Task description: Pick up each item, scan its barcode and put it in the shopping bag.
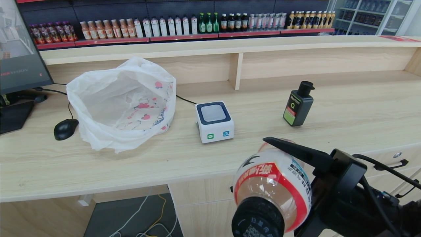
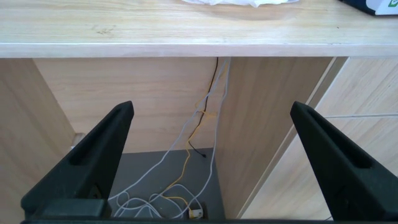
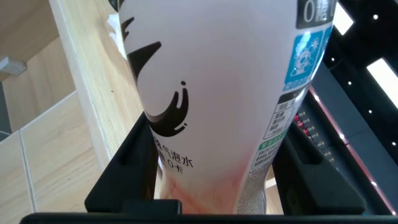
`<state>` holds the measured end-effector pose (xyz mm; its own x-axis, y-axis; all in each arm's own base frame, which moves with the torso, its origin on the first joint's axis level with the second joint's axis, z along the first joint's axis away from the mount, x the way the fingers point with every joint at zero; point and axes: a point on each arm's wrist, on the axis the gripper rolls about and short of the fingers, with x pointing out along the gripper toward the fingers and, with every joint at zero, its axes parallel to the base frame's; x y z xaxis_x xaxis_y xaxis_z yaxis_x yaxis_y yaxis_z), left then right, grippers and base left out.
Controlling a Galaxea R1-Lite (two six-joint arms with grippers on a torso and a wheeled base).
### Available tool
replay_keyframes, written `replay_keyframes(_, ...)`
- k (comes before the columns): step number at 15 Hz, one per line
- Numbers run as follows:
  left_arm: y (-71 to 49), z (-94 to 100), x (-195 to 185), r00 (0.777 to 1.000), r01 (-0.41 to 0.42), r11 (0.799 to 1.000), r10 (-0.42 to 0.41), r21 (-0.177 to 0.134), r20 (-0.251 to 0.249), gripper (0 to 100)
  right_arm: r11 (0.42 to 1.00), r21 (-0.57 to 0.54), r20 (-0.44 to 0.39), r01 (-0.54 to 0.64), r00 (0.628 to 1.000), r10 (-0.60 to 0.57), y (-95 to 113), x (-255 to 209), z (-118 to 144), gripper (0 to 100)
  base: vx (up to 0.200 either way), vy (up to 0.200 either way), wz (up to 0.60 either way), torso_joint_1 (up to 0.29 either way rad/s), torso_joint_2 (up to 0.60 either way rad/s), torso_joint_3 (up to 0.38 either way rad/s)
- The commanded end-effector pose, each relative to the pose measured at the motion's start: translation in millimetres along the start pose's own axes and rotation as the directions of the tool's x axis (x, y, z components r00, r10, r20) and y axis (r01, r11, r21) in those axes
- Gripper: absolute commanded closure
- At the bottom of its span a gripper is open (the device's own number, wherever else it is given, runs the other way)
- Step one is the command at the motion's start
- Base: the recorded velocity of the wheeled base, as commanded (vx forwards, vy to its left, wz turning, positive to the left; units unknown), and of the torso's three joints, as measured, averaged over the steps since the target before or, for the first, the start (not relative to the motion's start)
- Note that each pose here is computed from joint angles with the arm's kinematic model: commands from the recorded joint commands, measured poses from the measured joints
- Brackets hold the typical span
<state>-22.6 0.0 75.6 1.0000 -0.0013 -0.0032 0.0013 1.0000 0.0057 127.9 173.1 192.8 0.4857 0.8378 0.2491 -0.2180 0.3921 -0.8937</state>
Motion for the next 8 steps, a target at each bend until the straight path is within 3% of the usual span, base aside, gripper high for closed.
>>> replay_keyframes(1, 0.0, 0.0, 0, 1.000, 0.000, 1.000, 0.000, 0.000, 0.002, 0, 1.000, 0.006, 0.025, 0.001, 1.000, -0.001, 0, 1, 6, 100, 0.000, 0.000, 0.00, 0.000, 0.00, 0.000)
replay_keyframes(4, 0.0, 0.0, 0, 1.000, 0.000, 1.000, 0.000, 0.000, 0.002, 0, 1.000, 0.029, 0.089, 0.010, 0.996, -0.012, 2, 15, 26, 100, 0.000, 0.000, 0.00, 0.000, 0.00, 0.000)
replay_keyframes(8, 0.0, 0.0, 0, 1.000, 0.000, 1.000, 0.000, 0.000, 0.002, 0, 1.000, 0.009, 0.087, 0.008, 0.996, -0.009, 8, 17, 35, 100, 0.000, 0.000, 0.00, 0.000, 0.00, 0.000)
